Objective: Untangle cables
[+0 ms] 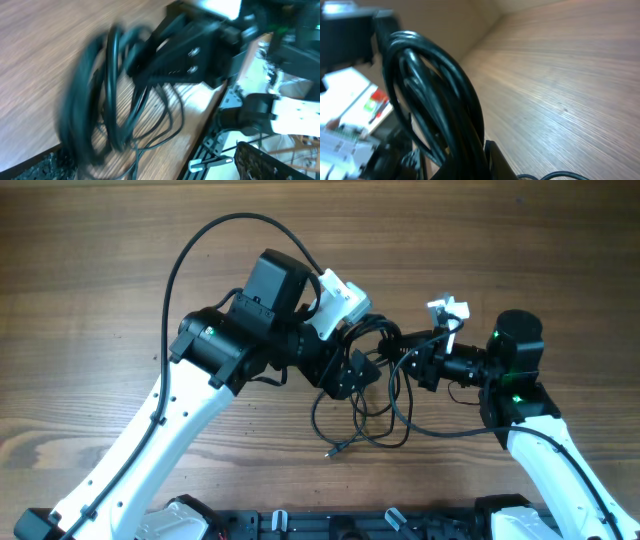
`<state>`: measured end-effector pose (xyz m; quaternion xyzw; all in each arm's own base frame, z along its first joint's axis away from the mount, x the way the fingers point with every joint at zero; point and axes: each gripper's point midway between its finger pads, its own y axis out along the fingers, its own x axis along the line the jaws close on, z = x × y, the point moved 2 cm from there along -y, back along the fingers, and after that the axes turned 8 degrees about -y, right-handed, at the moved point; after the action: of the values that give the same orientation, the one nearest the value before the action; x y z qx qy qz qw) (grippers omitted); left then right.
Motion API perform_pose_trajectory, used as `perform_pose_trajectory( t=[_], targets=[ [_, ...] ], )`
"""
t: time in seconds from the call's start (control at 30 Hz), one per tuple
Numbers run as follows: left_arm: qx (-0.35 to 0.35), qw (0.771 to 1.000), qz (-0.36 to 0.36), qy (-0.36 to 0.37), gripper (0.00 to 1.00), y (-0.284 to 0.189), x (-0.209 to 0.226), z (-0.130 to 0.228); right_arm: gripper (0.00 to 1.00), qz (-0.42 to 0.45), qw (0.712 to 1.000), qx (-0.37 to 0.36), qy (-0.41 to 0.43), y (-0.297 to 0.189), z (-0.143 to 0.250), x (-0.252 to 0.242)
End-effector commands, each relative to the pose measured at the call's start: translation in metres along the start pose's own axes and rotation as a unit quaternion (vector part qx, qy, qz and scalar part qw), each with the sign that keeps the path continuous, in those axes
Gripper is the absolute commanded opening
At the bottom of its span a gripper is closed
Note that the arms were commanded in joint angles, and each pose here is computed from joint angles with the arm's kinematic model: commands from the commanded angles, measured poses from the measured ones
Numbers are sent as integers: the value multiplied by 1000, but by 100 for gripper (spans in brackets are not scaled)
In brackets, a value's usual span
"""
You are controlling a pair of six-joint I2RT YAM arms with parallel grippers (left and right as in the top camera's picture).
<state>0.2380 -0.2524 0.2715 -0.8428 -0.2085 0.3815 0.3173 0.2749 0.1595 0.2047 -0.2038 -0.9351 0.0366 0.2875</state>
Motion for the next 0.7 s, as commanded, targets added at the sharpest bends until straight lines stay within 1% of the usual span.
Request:
perform_pose_trajectory(
  t=[0.0, 0.07, 0.2, 0.27, 0.33, 0.4, 0.5, 0.6, 0.63, 0.67],
  targets=[
    [-15, 993, -79, -90, 100, -9, 19, 1, 4, 80, 993, -25, 80, -2, -7, -26],
    [-12, 988, -94, -118, 100, -10, 24, 5, 4, 104, 988, -35, 112, -4, -8, -34],
    [-4, 982, -97, -164, 100, -10, 24, 11, 4, 106, 985, -38, 134, -4, -8, -35],
    [-10, 972, -96, -214, 100, -10, 24, 10, 4, 105, 983, -39, 146, -4, -8, -34],
    [-20, 958, -93, -272, 100, -10, 24, 8, 4, 105, 982, -39, 149, -4, -8, -35],
    [-38, 932, -86, -349, 100, -10, 23, 3, 4, 105, 982, -40, 154, -4, -8, -35],
    [-50, 897, -79, -431, 100, -10, 23, 0, 4, 105, 981, -41, 160, -4, -8, -35],
    [-57, 852, -74, -515, 100, -10, 23, 1, 4, 104, 979, -42, 171, -4, -8, -34],
    [-57, 839, -72, -536, 94, -9, 21, 1, 4, 104, 979, -42, 170, -4, -8, -34],
    [-56, 825, -69, -557, 92, -7, 18, 2, 4, 104, 979, -42, 171, -4, -8, -34]
  ],
)
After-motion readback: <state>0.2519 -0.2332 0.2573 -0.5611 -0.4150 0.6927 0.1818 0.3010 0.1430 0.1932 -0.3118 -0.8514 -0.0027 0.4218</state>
